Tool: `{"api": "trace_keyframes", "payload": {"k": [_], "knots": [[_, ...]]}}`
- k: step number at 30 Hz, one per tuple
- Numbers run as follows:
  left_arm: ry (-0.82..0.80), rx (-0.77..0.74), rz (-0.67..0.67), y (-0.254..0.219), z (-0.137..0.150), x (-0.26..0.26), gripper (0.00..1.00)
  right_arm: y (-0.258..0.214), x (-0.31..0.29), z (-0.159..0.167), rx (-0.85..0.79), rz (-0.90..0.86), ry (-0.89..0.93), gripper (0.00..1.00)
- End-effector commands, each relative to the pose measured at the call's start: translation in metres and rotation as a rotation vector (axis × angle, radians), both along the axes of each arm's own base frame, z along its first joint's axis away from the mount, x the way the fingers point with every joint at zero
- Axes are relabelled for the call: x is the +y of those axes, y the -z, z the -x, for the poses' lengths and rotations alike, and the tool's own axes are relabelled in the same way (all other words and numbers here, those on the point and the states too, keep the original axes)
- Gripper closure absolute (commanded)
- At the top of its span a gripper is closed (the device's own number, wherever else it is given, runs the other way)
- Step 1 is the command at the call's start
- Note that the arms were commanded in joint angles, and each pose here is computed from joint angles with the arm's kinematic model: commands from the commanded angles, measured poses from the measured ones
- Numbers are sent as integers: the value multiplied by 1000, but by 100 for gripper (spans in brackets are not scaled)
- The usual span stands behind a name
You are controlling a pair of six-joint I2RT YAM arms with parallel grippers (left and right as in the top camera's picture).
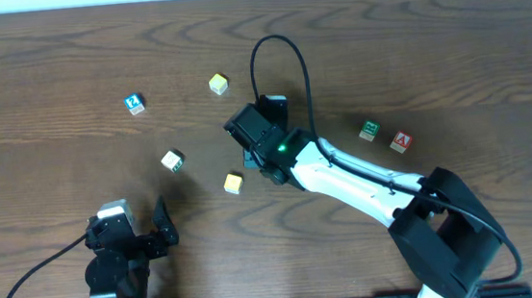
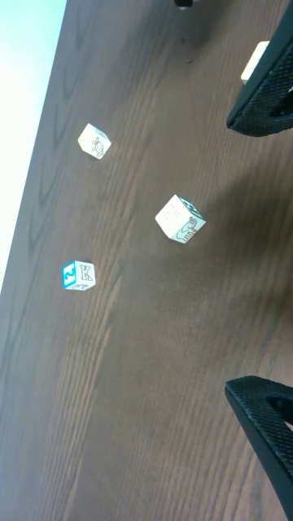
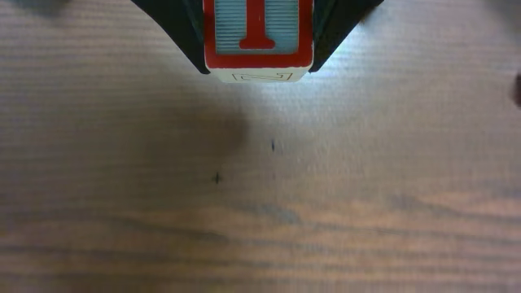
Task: Spell out Ai2
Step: 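Lift the red I block and carry it toward the table center, then lower the red I block onto the table center and open the right gripper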
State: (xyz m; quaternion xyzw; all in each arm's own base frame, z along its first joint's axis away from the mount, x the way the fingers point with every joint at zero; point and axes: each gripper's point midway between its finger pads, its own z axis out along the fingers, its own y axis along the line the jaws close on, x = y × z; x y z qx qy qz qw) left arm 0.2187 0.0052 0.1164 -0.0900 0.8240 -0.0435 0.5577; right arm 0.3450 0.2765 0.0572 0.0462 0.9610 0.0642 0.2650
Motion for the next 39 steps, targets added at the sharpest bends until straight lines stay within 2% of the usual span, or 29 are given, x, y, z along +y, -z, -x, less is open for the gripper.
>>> {"api": "trace_keyframes", "payload": {"k": [1, 17, 33, 39], "knots": [[9, 15, -11, 8, 0, -1, 5, 1, 5, -10, -45, 10, 24, 98], [9, 15, -11, 8, 0, -1, 5, 25, 22, -40, -42, 119, -71, 99], [9, 15, -11, 8, 0, -1, 5, 47, 9, -42, 1, 165, -75, 99], [9, 15, -11, 8, 0, -1, 5, 39, -2, -61, -38, 161, -25, 99]]}}
